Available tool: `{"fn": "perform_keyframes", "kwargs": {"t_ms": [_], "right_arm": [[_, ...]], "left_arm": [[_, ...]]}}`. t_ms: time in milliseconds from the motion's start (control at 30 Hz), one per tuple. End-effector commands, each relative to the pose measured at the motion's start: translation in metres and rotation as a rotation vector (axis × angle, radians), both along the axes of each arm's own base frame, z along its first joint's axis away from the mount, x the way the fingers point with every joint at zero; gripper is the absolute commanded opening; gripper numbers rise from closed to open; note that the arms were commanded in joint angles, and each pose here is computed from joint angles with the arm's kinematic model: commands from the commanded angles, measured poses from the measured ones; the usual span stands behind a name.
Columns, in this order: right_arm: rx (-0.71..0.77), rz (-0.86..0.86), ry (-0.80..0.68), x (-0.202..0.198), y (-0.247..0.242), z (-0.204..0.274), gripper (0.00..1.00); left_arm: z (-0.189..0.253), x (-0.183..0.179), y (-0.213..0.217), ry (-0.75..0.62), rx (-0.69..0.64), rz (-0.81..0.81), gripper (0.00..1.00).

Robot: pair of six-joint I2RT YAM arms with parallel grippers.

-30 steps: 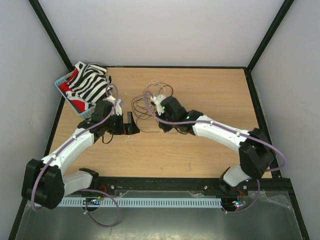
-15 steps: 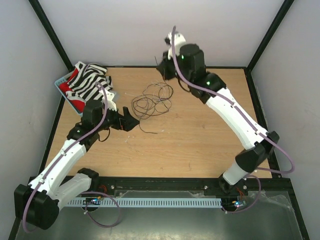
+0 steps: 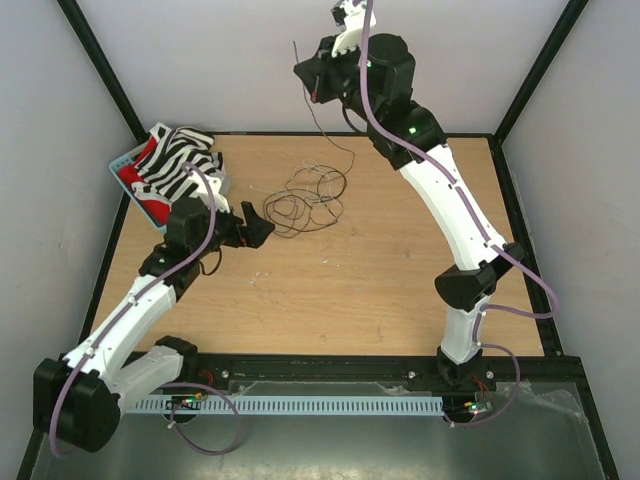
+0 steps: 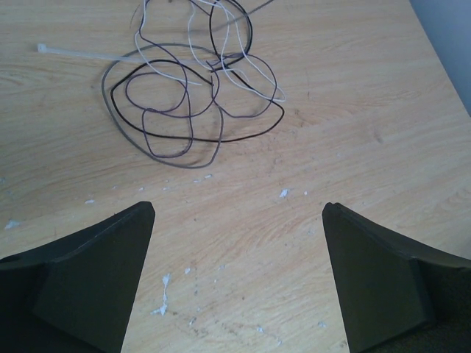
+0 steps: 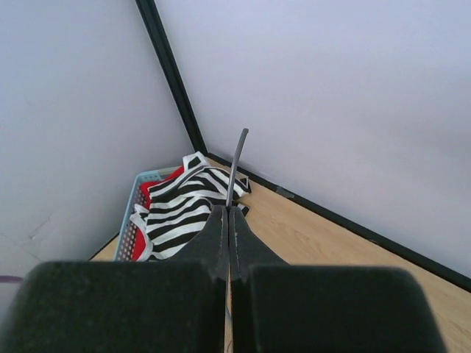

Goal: Zip-tie the wires
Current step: Pick up the cable at the center of the board, then straighten the cable at the center of the board.

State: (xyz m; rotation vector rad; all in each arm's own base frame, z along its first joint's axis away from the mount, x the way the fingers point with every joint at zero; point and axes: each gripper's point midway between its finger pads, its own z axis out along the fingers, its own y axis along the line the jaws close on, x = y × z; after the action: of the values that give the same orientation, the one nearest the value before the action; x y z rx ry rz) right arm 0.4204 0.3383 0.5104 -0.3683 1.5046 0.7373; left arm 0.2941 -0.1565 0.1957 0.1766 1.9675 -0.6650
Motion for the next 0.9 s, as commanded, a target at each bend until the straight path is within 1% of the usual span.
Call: {"fn": "perform_keyframes", "kwargs": {"t_ms": [0,67,233,400,567,667,733,867], "right_arm": [[0.054,0.035,-0.036,-0.011,-0.002,0.024,0.00],[0.055,0.041,-0.039,-0.014,-0.003,0.026,0.00],[0.059,0.046,-0.059,-0.020,-0.006,0.034,0.00],[0.057,0.059,-0.062,-0.026,-0.008,0.036,0.00],[0.068,0.101,-0.047,-0.038,-0.007,0.037,0.00],[0.083,0.130,-0.046,-0.048,-0.008,0.042,0.00],[0.085,0.133,-0.050,-0.052,-0.010,0.045,0.00],[0.081,0.127,-0.053,-0.055,-0.014,0.044,0.00]], "left_arm": [[0.009,0.019,-0.009,-0.042,-0.055,0.002,0.99],[0.007,0.027,-0.015,-0.031,-0.056,-0.017,0.99],[-0.004,0.050,-0.020,0.016,-0.051,0.000,0.99],[-0.020,0.067,-0.031,0.087,-0.082,0.000,0.99],[-0.045,0.090,-0.032,0.172,-0.168,0.127,0.99],[-0.063,0.097,-0.039,0.238,-0.218,0.160,0.99],[-0.074,0.098,-0.045,0.274,-0.223,0.162,0.99],[-0.085,0.102,-0.052,0.283,-0.210,0.185,0.99]]}}
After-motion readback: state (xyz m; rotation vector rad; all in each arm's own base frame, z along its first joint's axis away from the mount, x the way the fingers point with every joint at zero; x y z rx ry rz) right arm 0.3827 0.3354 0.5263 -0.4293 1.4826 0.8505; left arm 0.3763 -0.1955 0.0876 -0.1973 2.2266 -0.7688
